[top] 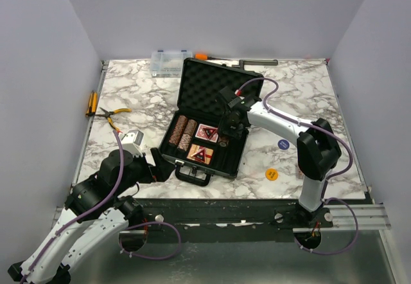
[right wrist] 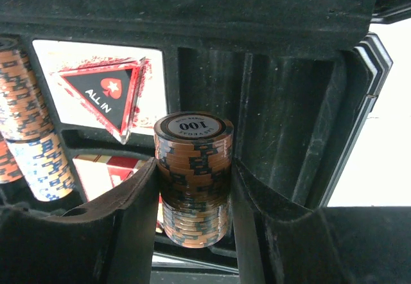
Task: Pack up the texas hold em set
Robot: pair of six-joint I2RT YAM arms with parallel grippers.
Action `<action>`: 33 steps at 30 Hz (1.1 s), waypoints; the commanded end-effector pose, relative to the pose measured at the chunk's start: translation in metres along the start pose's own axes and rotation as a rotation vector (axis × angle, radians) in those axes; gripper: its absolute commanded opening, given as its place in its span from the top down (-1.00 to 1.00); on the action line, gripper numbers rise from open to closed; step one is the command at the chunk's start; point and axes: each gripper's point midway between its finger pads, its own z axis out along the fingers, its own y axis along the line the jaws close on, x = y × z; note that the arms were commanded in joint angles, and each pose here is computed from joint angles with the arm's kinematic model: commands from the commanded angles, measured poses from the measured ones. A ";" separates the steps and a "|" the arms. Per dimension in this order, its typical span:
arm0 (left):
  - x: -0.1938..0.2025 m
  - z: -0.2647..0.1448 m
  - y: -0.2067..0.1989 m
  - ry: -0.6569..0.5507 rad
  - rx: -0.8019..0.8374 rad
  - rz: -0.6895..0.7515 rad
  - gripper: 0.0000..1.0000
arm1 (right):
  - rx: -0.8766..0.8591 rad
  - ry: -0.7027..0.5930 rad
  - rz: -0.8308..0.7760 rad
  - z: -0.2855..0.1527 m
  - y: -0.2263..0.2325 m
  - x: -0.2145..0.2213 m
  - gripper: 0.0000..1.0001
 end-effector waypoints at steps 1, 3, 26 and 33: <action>0.001 0.002 -0.001 0.000 0.009 -0.007 -0.97 | 0.047 -0.045 -0.009 -0.001 -0.001 -0.010 0.99; 0.001 0.002 -0.001 -0.001 0.011 -0.008 -0.97 | 0.051 -0.037 -0.012 0.003 -0.001 -0.009 0.99; -0.001 0.002 -0.001 -0.009 0.013 -0.014 -0.97 | 0.169 -0.058 -0.043 0.032 -0.008 -0.018 0.99; -0.002 0.002 -0.001 -0.012 0.015 -0.013 -0.97 | 0.219 -0.068 -0.048 0.036 -0.019 -0.017 0.92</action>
